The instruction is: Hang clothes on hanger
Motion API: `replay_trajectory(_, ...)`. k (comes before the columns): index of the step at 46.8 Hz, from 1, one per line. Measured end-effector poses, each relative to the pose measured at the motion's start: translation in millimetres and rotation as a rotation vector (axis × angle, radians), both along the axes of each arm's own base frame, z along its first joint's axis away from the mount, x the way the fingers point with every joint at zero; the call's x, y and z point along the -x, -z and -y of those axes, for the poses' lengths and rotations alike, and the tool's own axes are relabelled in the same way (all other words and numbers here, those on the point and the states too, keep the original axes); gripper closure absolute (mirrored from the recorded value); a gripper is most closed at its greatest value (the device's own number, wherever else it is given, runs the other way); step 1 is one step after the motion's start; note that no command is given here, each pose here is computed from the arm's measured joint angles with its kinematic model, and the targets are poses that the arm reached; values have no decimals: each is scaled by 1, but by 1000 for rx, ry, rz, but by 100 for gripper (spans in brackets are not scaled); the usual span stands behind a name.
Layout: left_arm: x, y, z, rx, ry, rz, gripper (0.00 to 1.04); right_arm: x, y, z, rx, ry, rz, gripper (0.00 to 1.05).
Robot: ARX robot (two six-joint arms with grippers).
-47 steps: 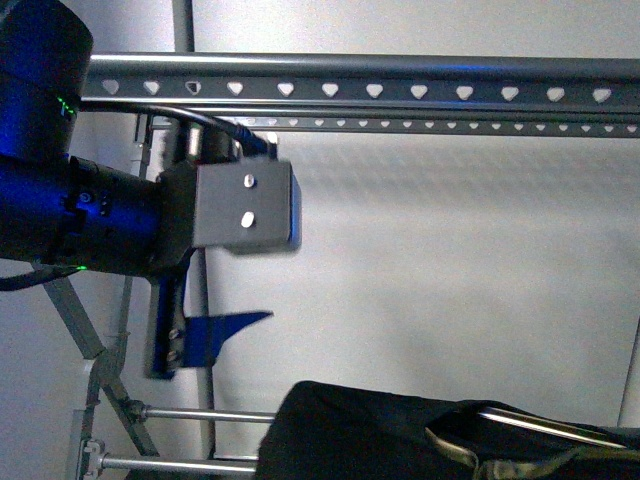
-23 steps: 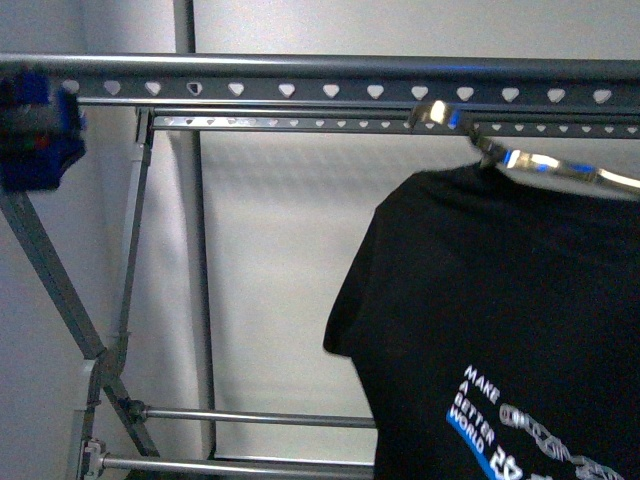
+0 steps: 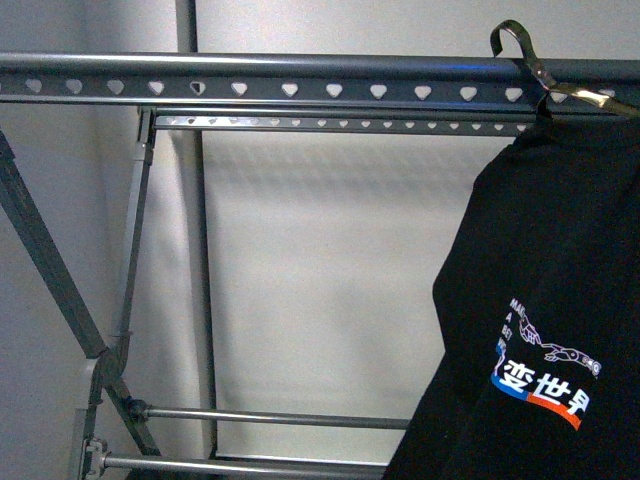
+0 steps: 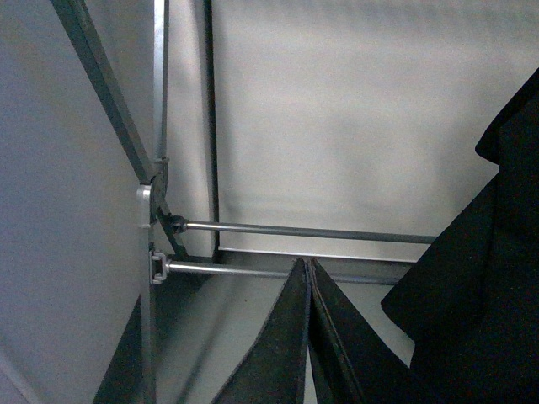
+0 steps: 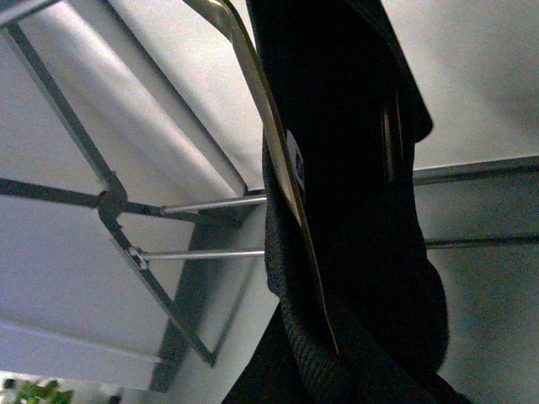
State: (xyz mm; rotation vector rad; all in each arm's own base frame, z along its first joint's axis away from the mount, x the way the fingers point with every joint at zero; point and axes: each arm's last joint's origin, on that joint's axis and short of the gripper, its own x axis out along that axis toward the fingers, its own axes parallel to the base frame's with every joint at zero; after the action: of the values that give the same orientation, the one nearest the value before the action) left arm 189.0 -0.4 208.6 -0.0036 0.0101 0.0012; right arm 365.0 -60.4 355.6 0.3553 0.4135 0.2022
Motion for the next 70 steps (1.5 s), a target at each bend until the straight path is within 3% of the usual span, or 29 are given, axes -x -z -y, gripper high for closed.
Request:
replay_trajectory(11,20,14,0,-1,1,7,101,-13,11,-5,-155,79,-50,101)
replay_trajectory(19,36,24,0,-2,1,5,101,-11,30,-18,-164,84,-67,99)
replay_trajectory(25,45,29,0,-2,1,5,101,10,57,-46,-96,-2,-36,71)
replay_trajectory(33,56,33,0,-2,1,6,101,67,64,-75,32,-108,165,34)
replay_trajectory(39,61,37,0,-2,2,24,101,119,59,-81,265,-65,484,6)
replay_trajectory(47,67,36,0,-2,2,32,101,186,64,-81,466,75,733,7)
replay_trajectory(58,74,35,0,-2,1,32,101,260,107,-84,397,197,722,10)
replay_trajectory(62,76,35,0,-2,2,34,101,269,115,-79,376,216,569,24)
replay_trajectory(65,77,36,0,-2,2,33,101,267,147,-76,391,183,423,40)
replay_trajectory(70,80,36,0,-2,2,32,101,267,159,-71,369,172,411,66)
